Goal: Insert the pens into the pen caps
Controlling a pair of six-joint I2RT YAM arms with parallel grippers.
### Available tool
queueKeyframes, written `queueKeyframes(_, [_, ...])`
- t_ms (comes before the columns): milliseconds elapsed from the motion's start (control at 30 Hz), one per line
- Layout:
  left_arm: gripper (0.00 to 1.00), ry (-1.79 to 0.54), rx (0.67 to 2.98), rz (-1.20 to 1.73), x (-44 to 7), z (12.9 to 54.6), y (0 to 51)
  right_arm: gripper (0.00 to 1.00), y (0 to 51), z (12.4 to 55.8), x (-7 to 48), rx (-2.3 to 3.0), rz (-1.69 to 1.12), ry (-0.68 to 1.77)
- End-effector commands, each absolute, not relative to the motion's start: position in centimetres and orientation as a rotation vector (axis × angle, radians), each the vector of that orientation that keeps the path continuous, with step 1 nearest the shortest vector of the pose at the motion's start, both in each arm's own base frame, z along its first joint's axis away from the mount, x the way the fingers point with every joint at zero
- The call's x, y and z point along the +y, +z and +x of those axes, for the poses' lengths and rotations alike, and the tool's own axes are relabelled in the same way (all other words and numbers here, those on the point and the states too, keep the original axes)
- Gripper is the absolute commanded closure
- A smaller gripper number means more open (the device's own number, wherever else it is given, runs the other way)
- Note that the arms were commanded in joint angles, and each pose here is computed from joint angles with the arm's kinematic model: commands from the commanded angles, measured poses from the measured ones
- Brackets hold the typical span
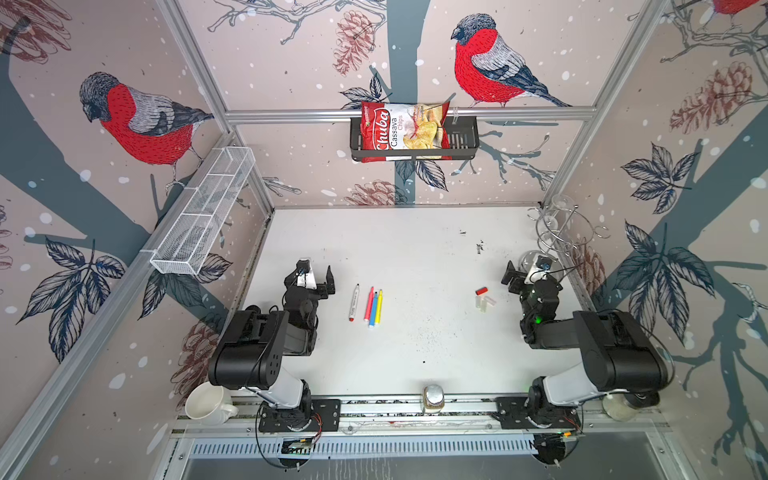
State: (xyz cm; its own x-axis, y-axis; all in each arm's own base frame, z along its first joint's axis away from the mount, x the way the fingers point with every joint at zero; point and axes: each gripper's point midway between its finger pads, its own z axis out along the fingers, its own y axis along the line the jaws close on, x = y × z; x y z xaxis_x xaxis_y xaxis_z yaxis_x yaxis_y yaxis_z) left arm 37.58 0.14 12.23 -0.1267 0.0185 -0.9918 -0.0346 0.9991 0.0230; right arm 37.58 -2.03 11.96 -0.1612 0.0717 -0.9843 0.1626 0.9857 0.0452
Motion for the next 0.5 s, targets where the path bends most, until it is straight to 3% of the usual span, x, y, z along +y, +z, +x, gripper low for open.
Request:
queueKeyframes(0, [0.03,0.044,1.673,-0.022,0.24,37.70,12.88,0.00,12.49,37.38,-1.88,1.711,0.170,-0.077])
queueKeyframes(467, [0.02,0.043,1.674,-0.023,0.24,37.72,12.86,0.01,12.45,37.37,-1.93,1.712,0.172,-0.078])
